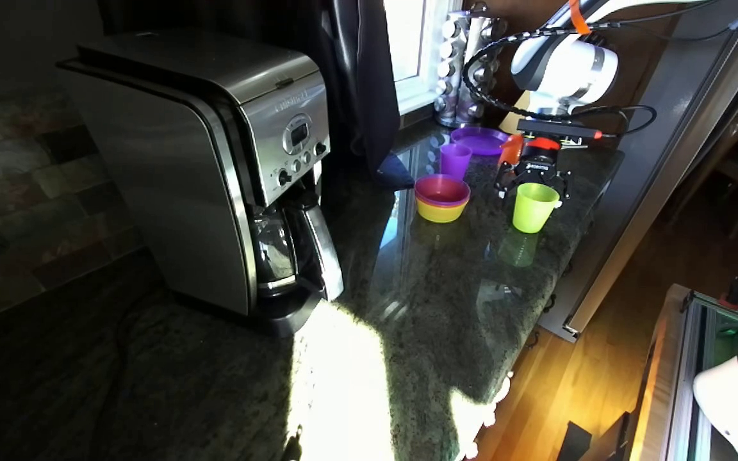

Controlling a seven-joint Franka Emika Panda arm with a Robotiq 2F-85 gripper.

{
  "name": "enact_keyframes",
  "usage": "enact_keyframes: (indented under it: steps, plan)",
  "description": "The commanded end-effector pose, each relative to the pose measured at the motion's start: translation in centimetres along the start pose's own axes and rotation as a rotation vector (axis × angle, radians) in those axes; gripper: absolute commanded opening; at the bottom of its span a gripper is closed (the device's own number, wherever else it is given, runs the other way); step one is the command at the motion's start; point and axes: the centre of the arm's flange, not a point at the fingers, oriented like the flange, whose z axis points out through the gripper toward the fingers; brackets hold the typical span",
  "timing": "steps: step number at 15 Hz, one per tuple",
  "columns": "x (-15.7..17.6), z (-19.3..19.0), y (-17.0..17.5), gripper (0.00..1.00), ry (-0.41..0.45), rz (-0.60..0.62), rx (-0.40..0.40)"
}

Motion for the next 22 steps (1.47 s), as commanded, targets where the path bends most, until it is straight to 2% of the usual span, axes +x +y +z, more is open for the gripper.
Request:
enact_keyframes:
  steps: [1, 3, 4, 5, 9, 11, 14, 22]
  plan:
    - [0.8, 0.8, -1.1, 1.00, -0.057, 0.010, 0.011]
    - [1.1, 1.2, -1.3, 1.00, -0.065, 0.017, 0.012]
    - [1.2, 1.3, -1.3, 0.92, -0.067, 0.019, 0.012]
    - [1.2, 1.4, -1.2, 0.75, -0.063, 0.024, 0.017]
    - [-0.4, 0.4, -1.3, 0.42, -0.026, 0.003, 0.054]
    - [-1.4, -0.1, -1.3, 0.41, -0.005, -0.009, 0.062]
    - [-3.8, -1.4, -1.1, 0.41, 0.073, -0.012, 0.081]
    - [-10.4, -3.2, -1.2, 0.41, 0.486, 0.144, 0.131]
